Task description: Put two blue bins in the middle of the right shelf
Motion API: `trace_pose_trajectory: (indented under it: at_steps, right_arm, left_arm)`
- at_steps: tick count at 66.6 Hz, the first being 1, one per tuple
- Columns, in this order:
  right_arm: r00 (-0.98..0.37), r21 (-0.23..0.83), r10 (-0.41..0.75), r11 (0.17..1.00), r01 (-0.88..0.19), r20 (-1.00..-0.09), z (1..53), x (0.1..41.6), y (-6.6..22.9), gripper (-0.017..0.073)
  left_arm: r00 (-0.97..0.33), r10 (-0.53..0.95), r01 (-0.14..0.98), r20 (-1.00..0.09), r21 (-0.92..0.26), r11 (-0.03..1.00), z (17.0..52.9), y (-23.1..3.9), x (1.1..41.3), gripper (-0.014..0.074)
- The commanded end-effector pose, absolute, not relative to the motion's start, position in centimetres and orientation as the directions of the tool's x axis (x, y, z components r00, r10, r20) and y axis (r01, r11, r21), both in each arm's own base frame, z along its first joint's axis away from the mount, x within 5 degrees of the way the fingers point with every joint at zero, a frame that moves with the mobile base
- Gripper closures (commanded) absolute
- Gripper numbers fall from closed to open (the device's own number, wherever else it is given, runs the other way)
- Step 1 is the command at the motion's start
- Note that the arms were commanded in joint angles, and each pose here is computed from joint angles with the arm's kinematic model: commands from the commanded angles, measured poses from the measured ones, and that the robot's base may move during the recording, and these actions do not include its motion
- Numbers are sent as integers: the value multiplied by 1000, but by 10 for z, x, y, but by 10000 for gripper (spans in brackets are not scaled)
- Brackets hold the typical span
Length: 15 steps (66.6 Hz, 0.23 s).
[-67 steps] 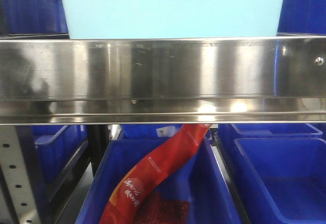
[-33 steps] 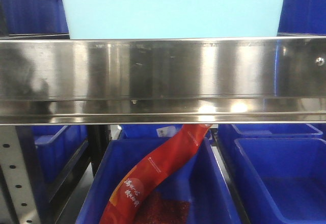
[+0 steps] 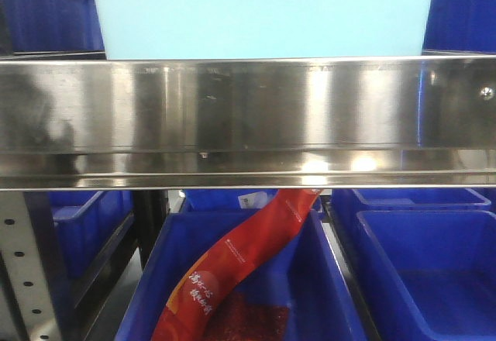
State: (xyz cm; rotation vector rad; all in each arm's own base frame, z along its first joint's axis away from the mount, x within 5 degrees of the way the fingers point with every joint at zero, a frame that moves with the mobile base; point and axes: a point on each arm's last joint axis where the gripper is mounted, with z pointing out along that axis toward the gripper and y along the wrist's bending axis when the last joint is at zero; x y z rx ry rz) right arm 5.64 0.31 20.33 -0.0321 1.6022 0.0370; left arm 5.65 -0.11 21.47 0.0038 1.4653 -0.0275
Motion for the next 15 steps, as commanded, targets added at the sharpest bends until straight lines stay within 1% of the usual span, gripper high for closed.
trace_pose_trajectory:
  at_steps: [1,15]
  right_arm:
    - [-8,4,4,999,-36,-1000,205,56,3,721]
    - [-8,4,4,999,-36,-1000,205,56,3,721]
  left_arm:
    - [128,-17,19,-992,-14,1000,217,-1,56,704]
    - [128,-17,19,-992,-14,1000,217,-1,56,704]
